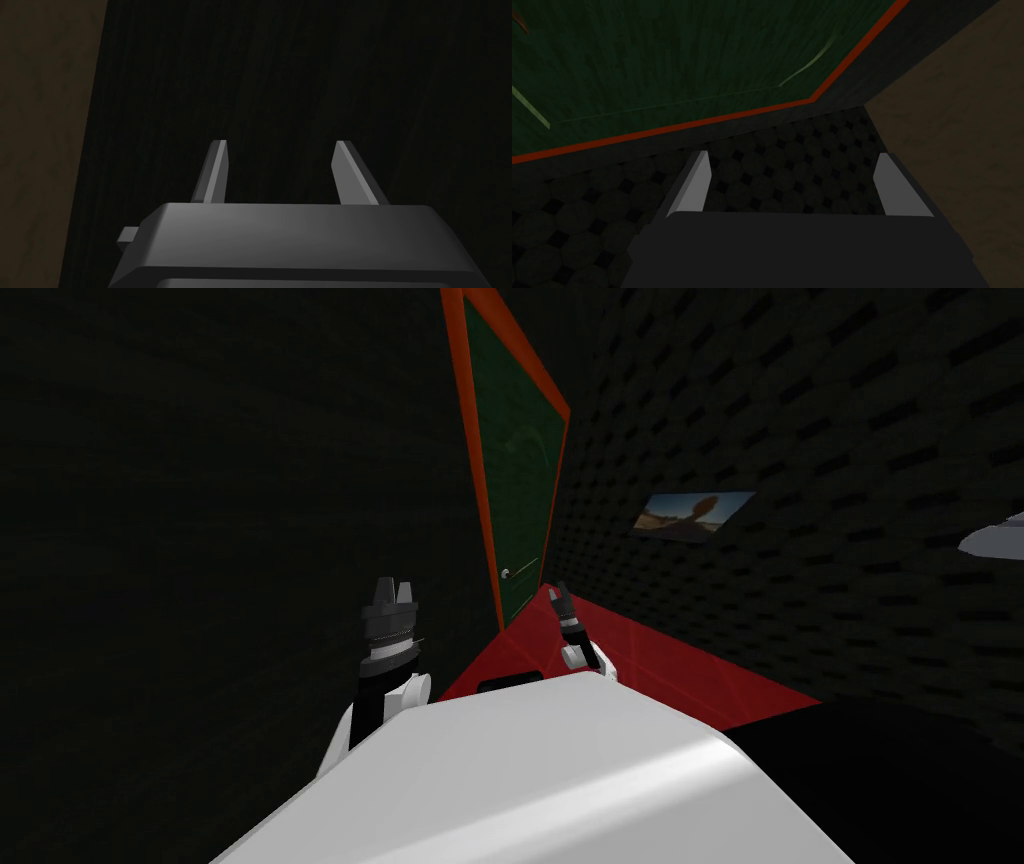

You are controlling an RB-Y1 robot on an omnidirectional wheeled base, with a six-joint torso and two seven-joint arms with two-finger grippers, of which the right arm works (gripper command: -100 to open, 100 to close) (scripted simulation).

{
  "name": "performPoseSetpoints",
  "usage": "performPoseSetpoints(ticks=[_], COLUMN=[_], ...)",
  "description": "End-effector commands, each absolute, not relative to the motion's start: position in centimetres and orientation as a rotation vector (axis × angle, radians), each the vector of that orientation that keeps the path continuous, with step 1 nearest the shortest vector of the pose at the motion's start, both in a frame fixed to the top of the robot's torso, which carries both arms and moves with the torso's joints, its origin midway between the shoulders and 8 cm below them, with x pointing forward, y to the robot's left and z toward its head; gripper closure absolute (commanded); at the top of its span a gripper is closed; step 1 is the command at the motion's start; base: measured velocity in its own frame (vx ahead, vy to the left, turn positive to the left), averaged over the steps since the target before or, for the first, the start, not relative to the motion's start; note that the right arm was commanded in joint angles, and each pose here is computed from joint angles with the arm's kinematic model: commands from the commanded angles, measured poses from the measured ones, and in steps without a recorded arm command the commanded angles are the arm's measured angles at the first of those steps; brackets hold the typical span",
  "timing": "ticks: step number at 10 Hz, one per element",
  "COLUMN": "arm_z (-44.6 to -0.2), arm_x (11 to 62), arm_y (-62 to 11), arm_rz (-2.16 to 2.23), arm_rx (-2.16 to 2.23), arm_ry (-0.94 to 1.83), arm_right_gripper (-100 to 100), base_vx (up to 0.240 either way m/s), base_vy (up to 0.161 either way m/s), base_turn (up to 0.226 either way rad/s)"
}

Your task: Pull the door open

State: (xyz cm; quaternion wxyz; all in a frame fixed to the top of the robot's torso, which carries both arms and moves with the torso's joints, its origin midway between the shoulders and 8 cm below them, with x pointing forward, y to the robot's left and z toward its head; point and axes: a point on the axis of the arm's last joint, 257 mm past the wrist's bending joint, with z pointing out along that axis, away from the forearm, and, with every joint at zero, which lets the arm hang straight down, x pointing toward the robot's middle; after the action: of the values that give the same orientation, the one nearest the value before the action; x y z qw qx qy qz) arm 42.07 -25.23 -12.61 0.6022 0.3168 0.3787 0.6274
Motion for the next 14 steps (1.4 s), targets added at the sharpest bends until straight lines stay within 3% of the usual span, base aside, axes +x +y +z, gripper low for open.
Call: performPoseSetpoints(ticks=[1,14], arm_z=[-13.9,-24.2], arm_x=[42.7,46.1], arm_y=[-25.1,-25.3], arm_rz=[1.462,1.464], arm_rx=[0.745,0.855], arm_ry=[0.904,1.135], arm_right_gripper=[-100,-100], base_vx=[0.05,0.049], base_vy=[-0.027,-0.053], base_turn=[0.139,0.14])
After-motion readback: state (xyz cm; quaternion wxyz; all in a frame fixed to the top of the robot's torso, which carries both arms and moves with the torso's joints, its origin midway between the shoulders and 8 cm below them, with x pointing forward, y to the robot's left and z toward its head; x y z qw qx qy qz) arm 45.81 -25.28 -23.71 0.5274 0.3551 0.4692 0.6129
